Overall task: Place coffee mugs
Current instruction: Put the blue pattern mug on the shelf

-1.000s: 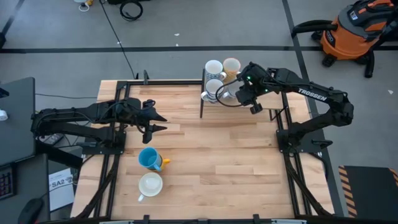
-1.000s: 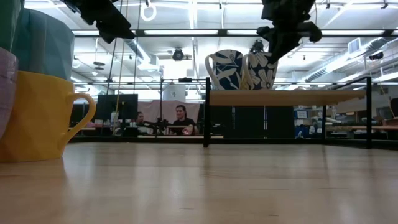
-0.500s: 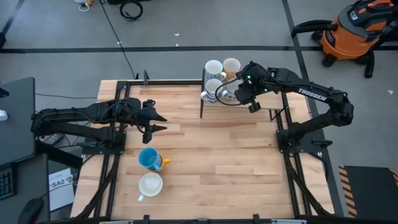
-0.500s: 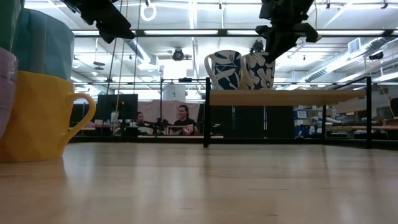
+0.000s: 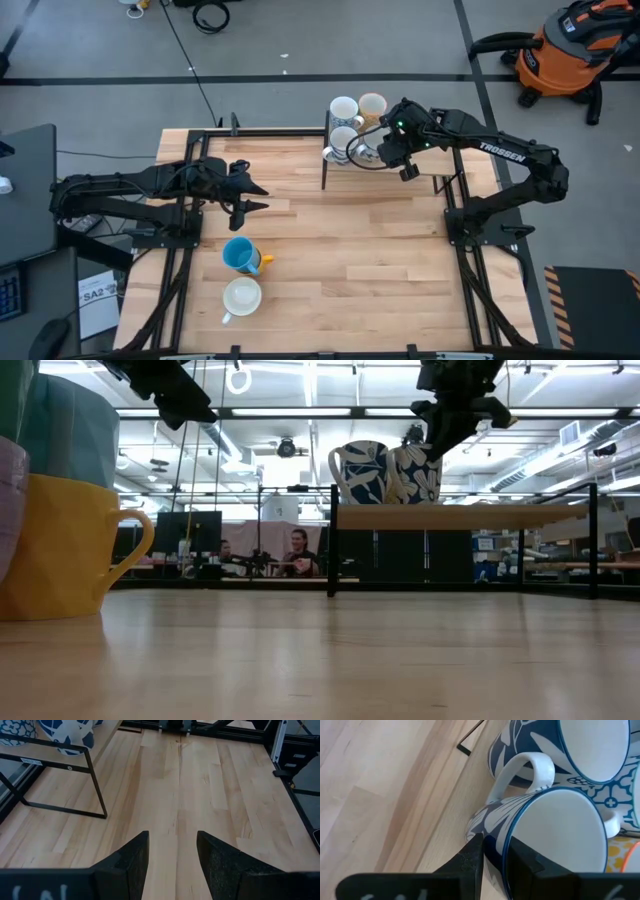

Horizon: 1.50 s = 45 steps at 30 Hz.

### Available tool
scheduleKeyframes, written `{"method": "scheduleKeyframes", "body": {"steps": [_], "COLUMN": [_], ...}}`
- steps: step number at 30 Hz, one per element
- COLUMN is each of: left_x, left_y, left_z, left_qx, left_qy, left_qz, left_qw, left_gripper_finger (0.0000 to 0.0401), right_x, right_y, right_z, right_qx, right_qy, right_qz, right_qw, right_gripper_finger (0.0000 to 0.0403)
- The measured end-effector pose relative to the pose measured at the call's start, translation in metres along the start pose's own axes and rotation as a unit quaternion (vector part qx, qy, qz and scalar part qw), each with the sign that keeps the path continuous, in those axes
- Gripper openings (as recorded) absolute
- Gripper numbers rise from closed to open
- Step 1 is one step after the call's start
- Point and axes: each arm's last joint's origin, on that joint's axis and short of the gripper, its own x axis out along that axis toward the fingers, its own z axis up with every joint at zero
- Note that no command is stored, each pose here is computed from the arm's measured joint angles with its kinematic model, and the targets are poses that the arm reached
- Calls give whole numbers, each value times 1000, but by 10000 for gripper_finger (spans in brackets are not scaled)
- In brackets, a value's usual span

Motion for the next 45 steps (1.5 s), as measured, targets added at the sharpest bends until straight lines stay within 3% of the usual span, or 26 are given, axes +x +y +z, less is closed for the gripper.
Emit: {"method": "scheduleKeyframes", "body": {"steps": [14,36,45], "left_x": [0,0,0], "left_y": [0,0,0], "left_z": [0,0,0], "left_qx": [-1,-1,-1], "left_qy": [0,0,0], "left_qz": [0,5,5], "left_qw": [1000,1000,1000], "left_gripper_finger": [172,172,172], "right_x": [0,0,-2], "right_y": [0,-2,-8], "right_z": [0,1,0], "right_qx": [0,0,-1], "right_qy": [-1,-4,49], "right_qz": [-1,-10,-80], "right_qw": [1000,1000,996], "right_gripper_finger": [108,201,208]}}
